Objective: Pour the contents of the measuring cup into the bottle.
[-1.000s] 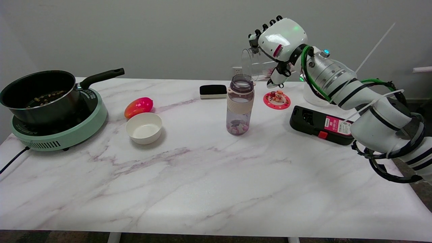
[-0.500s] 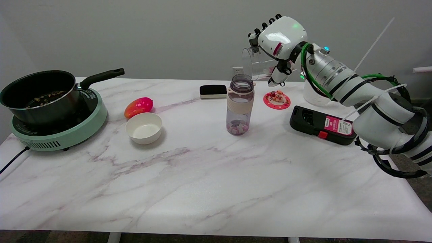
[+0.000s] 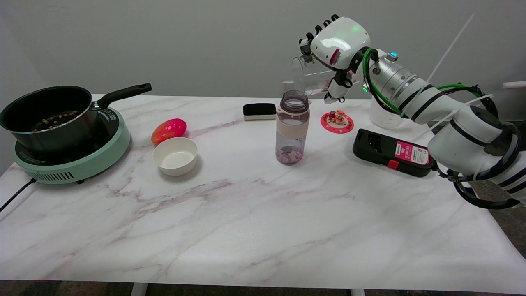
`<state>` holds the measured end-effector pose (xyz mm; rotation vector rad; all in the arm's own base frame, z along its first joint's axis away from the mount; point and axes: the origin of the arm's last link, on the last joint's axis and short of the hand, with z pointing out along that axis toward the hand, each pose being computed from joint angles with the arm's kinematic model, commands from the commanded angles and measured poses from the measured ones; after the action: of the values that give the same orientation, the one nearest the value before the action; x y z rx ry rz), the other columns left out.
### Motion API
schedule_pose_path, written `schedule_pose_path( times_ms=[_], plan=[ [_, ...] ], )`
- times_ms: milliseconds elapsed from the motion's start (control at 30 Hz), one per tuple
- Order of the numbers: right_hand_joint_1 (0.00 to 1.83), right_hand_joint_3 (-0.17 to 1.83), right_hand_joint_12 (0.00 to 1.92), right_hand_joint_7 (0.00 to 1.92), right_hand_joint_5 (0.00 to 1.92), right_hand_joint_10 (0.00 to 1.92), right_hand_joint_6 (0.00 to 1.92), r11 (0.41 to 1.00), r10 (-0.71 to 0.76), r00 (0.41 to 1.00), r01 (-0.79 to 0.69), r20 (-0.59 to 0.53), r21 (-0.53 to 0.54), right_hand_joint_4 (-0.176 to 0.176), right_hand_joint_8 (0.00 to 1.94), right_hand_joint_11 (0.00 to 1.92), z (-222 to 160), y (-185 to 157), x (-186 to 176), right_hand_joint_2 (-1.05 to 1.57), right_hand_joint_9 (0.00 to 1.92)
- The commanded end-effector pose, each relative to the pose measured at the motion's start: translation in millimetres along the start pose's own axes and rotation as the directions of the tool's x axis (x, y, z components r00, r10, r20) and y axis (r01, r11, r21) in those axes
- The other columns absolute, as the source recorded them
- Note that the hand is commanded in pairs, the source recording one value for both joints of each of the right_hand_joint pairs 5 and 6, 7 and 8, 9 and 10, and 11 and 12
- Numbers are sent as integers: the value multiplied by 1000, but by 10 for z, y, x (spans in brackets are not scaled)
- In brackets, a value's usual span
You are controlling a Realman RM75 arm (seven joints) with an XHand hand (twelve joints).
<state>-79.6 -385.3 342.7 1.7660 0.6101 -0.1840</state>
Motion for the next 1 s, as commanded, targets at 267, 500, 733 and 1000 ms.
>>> schedule_pose_path(
  times_ms=[267,500,733,1000],
  plan=[
    [1291,439,1291,1675,1915,1402,1915,998,-49,999,49,21,37,0,1675,1291,196,10,54,1410,1402],
    [1292,430,1298,1684,1920,1409,1920,993,-113,993,112,32,35,0,1684,1298,172,7,27,1420,1409],
    [1291,423,1304,1692,1920,1415,1920,992,-125,991,124,48,26,0,1692,1304,167,45,-6,1433,1415],
    [1290,419,1307,1694,1920,1415,1920,989,-148,987,146,61,34,0,1694,1307,180,45,-35,1435,1415]
  ],
)
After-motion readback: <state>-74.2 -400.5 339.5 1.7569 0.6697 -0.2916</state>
